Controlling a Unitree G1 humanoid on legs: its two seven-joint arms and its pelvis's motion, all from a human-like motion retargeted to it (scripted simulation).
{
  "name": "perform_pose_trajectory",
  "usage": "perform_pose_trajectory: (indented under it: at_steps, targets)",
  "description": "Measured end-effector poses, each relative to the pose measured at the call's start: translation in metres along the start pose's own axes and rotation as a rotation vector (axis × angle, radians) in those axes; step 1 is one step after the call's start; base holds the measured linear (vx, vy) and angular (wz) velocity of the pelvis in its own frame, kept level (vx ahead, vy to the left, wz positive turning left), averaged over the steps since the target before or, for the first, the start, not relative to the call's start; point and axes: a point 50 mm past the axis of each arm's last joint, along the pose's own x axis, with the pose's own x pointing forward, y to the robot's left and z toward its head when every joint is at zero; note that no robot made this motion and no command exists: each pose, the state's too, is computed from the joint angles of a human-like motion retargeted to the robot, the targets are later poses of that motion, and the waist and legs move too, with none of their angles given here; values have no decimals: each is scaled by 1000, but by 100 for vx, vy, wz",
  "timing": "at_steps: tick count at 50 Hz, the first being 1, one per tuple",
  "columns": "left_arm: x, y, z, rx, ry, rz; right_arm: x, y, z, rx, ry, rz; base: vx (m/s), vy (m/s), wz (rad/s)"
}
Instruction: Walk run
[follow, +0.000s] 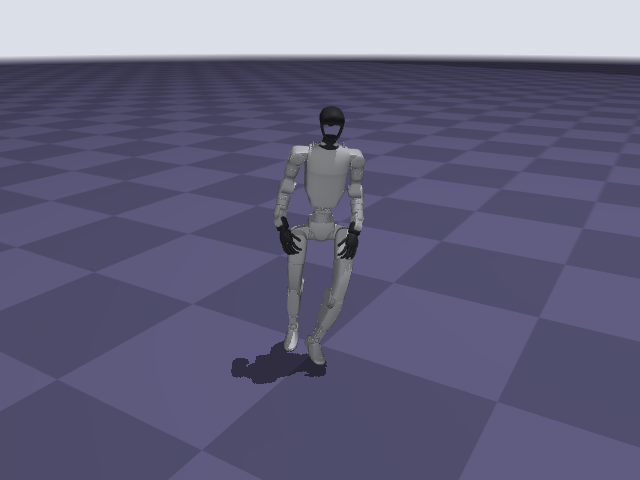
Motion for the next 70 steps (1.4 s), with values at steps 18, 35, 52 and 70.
perform_pose_trajectory:
  at_steps: [18,35,52,70]
  targets:
    - [3,-29,-11,-5,70,-319,-9,15,9,114,-93,-234,105,-4,163]
    - [-4,-43,-14,-10,125,-324,4,3,12,18,-45,-192,124,-18,132]
    - [-2,-10,-10,-8,41,-49,-2,39,-8,3,76,46,132,-29,27]
    - [-3,-36,-10,27,42,-311,0,-13,20,-64,-104,-265,125,-26,11]
